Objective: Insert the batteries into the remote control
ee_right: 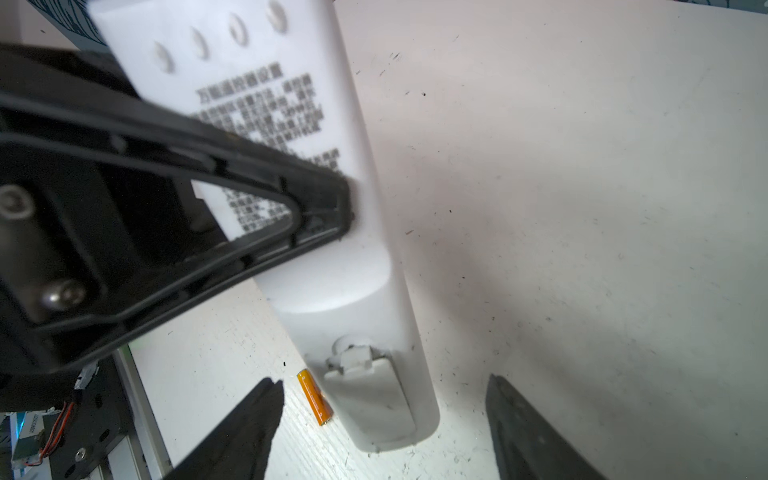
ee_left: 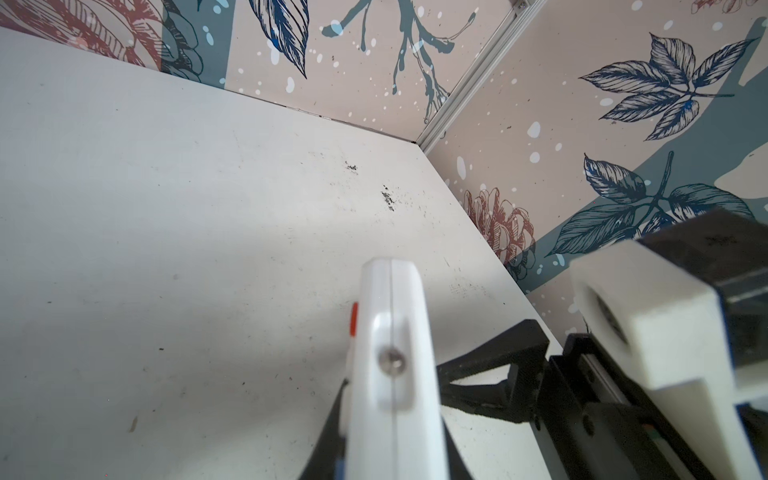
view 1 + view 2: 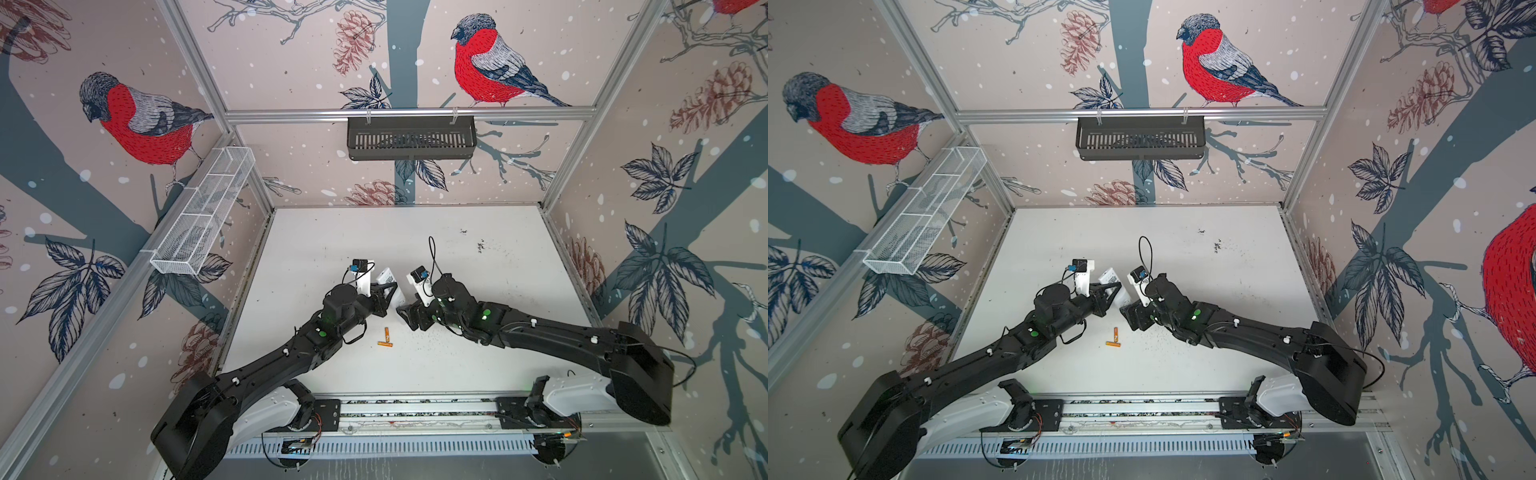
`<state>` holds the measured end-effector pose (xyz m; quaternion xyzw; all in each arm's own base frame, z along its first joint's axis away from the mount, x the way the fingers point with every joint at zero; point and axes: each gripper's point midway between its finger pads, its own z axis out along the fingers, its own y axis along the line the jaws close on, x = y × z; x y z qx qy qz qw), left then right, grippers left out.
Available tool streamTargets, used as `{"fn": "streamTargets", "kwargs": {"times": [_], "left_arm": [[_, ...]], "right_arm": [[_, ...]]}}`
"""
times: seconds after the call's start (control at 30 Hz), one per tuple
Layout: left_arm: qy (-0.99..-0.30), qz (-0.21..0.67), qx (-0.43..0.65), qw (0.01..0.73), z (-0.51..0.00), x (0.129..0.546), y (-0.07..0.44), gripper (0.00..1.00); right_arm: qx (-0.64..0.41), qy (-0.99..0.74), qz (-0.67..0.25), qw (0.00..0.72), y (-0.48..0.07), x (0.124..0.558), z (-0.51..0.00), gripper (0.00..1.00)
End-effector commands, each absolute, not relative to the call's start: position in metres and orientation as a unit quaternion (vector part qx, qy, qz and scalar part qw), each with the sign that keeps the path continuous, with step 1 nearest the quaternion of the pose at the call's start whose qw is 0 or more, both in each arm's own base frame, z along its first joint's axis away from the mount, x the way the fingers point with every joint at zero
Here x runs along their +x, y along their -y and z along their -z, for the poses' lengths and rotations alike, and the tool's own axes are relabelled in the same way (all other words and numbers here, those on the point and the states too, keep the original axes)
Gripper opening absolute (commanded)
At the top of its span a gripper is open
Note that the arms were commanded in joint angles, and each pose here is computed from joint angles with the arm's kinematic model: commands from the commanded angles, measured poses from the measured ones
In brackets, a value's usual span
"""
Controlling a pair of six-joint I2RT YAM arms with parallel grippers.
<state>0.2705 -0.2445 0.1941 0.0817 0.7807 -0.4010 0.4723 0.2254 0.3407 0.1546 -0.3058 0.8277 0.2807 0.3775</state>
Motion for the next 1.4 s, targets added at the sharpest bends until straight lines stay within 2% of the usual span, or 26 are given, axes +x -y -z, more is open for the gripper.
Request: {"fn": "streamTargets", "kwargs": {"times": [0.0,0.27,0.87,1.37], "left_arm": [[-0.773,0.411,0.097,0.473,-0.202,0.269,0.250,0.00],[-0.769,0.420,0.104,0.471,-0.205,0.266,0.253,0.00],[-0.755,0.457,0.138,0.450,-0.210,0.256,0.267,0.00],[-0.754,0.461,0.143,0.446,-0.211,0.255,0.270,0.00]], "right_arm": [[-0.311,-0.820,-0.282,0.388,-0.344,0.228,-0.159,0.79],[-0.321,-0.818,-0.285,0.383,-0.345,0.225,-0.155,0.74],[-0.337,-0.813,-0.294,0.373,-0.338,0.219,-0.147,0.48],[-0.343,-0.811,-0.297,0.369,-0.336,0.218,-0.144,0.34]]}}
